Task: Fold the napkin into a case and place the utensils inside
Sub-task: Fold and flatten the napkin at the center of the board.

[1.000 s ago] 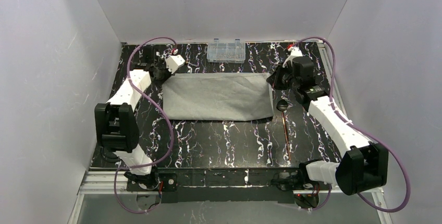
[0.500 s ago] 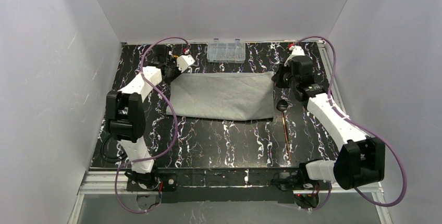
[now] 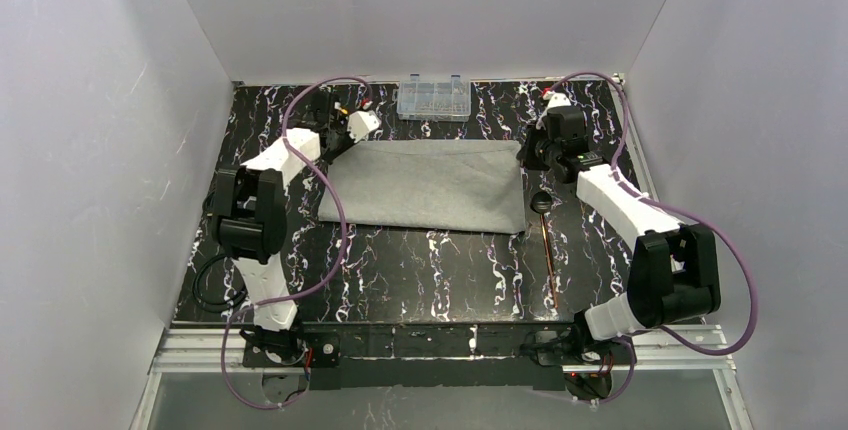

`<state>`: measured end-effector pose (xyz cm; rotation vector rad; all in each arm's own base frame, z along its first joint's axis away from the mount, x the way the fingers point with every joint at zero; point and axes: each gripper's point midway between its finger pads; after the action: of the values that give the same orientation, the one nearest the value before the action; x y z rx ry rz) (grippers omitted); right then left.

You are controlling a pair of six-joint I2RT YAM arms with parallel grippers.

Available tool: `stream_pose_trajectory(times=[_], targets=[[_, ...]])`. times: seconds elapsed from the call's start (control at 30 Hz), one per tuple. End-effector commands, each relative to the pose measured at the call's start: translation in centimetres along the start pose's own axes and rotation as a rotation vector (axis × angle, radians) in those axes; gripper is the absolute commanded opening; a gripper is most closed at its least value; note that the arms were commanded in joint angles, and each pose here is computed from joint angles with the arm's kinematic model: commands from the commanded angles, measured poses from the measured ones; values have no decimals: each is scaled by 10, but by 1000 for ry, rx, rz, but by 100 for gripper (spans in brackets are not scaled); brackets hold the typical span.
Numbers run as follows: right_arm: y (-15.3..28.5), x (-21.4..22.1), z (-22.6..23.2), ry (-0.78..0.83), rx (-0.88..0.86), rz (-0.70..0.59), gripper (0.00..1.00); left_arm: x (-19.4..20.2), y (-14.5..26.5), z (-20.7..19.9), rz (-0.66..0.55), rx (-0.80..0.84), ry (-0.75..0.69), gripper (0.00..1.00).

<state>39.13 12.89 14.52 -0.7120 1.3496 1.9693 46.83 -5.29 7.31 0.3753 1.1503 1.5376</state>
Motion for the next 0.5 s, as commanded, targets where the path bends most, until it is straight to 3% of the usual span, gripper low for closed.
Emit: stream_pose_trajectory(times=[0.0, 0.27, 0.47], targets=[[4, -36, 9, 18, -27, -100, 1, -12, 9, 18, 7, -76, -27, 0], [-27, -21, -8, 10, 33, -17, 1, -14, 1, -24, 22, 38, 45, 0], [-45, -13, -16, 6, 58, 7, 1, -20, -12, -31, 37, 72, 99, 0]])
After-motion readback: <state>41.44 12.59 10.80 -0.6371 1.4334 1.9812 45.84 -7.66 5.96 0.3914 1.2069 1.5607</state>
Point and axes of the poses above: each gripper's point midway between its finger pads, its own y axis back along the fingers, its own z axis along the line the jaws close on, x = y × z, and after that the axes turned 5 degrees about -y, right-handed
